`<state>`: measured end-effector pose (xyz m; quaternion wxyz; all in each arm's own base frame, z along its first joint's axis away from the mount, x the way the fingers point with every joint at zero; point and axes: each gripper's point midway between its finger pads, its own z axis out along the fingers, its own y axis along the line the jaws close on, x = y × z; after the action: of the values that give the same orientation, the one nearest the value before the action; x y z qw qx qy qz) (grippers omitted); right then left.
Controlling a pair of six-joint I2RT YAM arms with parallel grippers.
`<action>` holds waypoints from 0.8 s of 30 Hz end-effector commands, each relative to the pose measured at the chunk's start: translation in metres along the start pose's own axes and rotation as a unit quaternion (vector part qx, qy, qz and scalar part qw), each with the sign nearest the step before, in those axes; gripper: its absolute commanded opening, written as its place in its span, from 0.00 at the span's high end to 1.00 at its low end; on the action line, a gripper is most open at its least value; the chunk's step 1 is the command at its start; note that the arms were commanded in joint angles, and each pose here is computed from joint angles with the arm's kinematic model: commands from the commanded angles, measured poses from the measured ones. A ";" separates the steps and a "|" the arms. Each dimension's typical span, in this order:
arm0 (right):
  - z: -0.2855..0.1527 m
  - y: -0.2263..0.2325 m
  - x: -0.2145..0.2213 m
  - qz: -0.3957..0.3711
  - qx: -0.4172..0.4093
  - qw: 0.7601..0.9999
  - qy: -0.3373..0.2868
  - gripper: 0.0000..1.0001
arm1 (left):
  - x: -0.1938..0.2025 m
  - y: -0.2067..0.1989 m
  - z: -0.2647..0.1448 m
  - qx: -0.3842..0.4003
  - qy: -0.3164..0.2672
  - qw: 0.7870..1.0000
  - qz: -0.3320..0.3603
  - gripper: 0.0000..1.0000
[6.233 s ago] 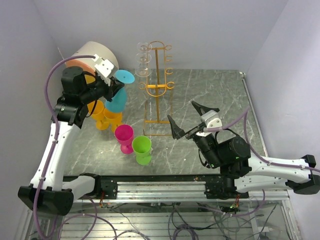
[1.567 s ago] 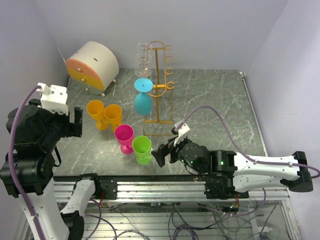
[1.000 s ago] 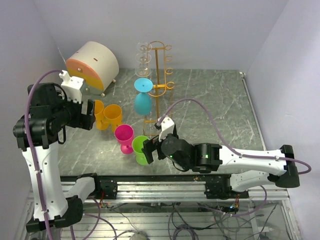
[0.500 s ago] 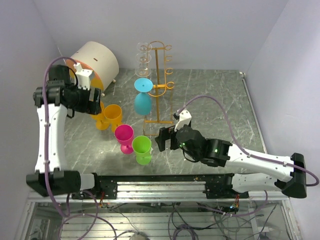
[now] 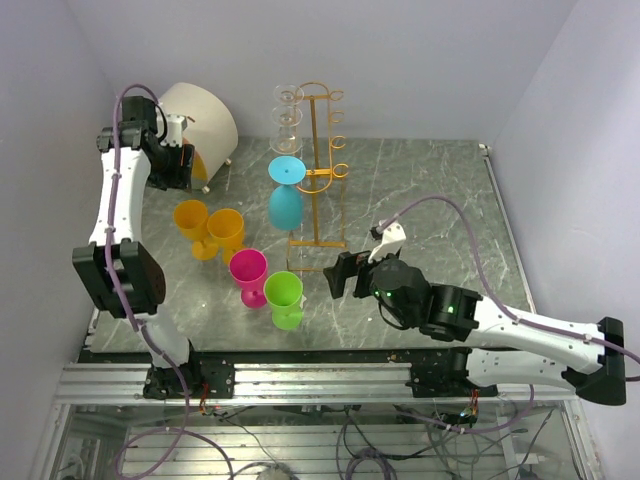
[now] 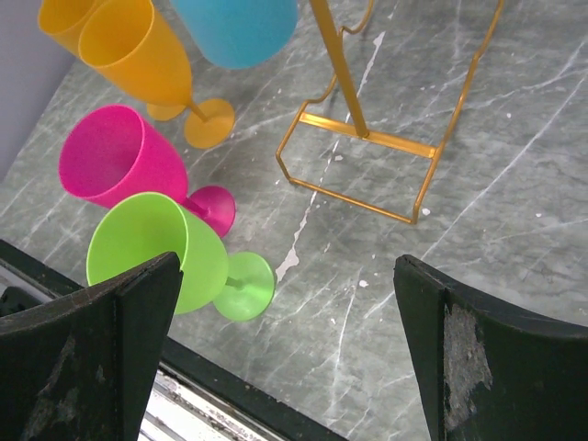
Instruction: Place the wine glass upside down on the wine glass rack
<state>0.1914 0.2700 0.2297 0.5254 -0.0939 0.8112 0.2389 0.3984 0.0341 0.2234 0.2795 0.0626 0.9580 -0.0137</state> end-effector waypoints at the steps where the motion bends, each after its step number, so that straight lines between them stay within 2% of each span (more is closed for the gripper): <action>1: -0.009 -0.008 -0.017 0.018 0.004 0.999 -0.036 0.00 | -0.012 0.011 0.011 -0.026 -0.010 1.000 -0.005 0.34; 3: -0.012 -0.010 -0.023 0.015 0.004 0.999 -0.046 0.00 | -0.005 0.008 0.014 -0.018 0.002 1.000 -0.003 0.38; 9: -0.017 -0.009 -0.038 -0.009 0.000 0.998 -0.061 0.00 | 0.014 0.000 0.012 -0.008 0.007 1.000 0.006 0.36; 17: -0.017 -0.006 -0.028 -0.014 -0.025 0.998 -0.051 0.00 | 0.026 0.011 0.031 -0.041 0.030 0.999 0.006 0.39; 20: -0.022 -0.010 -0.029 -0.006 -0.024 0.998 -0.055 0.00 | 0.029 0.014 0.036 -0.055 0.039 0.998 0.008 0.44; 24: -0.031 -0.019 -0.035 0.004 -0.015 0.998 -0.064 0.00 | 0.032 0.012 0.041 -0.052 0.043 0.998 0.008 0.56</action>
<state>0.1888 0.2475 0.2600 0.5656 -0.0999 0.7772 0.2571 0.3893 0.0453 0.1791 0.2396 0.0566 0.9688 0.0290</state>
